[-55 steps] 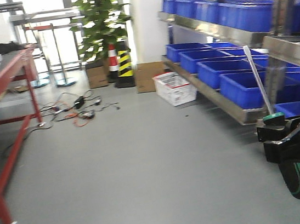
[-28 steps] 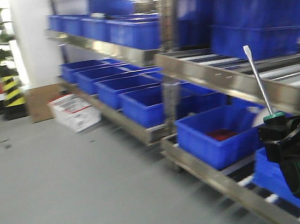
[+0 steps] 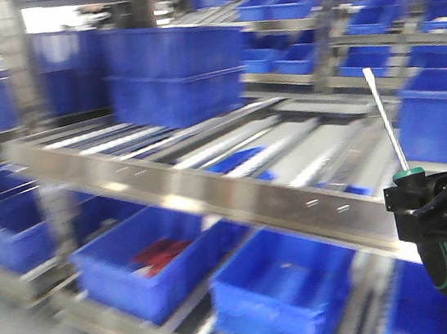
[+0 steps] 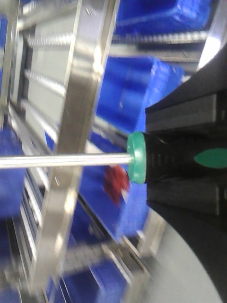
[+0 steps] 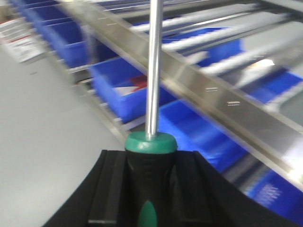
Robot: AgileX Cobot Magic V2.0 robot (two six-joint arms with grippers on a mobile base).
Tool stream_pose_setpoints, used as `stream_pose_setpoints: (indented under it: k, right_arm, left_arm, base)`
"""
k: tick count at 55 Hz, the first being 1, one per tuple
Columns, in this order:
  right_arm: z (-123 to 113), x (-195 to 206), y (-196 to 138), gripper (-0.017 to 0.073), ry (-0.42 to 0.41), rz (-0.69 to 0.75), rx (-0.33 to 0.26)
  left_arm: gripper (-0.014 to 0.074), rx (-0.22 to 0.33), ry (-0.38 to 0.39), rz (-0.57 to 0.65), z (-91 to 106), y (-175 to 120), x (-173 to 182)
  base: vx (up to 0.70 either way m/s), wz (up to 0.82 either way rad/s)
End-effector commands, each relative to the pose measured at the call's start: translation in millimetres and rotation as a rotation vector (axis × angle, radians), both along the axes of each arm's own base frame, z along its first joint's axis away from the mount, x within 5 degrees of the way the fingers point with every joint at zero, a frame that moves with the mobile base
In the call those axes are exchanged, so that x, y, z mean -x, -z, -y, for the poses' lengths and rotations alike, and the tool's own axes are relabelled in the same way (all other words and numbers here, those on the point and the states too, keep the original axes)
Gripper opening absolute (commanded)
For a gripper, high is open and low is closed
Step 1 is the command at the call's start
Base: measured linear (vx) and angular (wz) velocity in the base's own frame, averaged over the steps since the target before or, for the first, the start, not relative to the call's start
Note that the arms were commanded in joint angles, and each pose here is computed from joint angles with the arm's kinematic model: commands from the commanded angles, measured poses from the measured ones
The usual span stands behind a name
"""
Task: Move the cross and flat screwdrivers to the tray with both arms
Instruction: 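Carry both screwdrivers past the shelves to the grey metal tray, then lower both grippers with screwdrivers toward the grey metal tray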
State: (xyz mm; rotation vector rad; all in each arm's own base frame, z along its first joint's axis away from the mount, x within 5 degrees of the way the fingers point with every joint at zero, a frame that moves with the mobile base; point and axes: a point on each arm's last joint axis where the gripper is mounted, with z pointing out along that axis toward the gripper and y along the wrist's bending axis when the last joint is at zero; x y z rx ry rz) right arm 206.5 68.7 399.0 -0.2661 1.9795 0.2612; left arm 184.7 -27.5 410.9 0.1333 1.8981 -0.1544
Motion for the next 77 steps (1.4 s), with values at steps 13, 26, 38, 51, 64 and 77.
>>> stream_pose_setpoints:
  k: [13,26,38,51,64,77]
  right_arm:
    - [2.5,3.4,-21.5,-0.0008,0.007,0.130,-0.033]
    - [2.5,3.4,-21.5,-0.0008,0.007,0.130,-0.033]
    - [2.5,3.4,-21.5,-0.0008,0.007,0.130,-0.033]
    - [2.5,3.4,-21.5,-0.0008,0.007,0.130,-0.033]
    - [2.5,3.4,-21.5,-0.0008,0.007,0.130,-0.033]
    - [2.5,3.4,-21.2,-0.0008,0.007,0.127,-0.032]
  left_arm:
    - [0.0000,0.031,-0.006,0.122,0.0,-19.1,2.0]
    - [0.0000,0.031,-0.006,0.122,0.0,-19.1,2.0]
    - [0.0000,0.031,-0.006,0.122,0.0,-19.1,2.0]
    - [0.0000,0.031,-0.006,0.122,0.0,-19.1,2.0]
    - [0.0000,0.028,-0.007,0.102,0.7,-15.1,-4.6]
    - [0.0000,0.027,-0.007,0.090,1.2,-12.8,-8.2]
  base:
    - [0.40,-0.72]
    - [0.37,-0.60]
    - [0.35,-0.49]
    - [0.28,-0.41]
    - [0.18,-0.17]
    - [0.10,0.00]
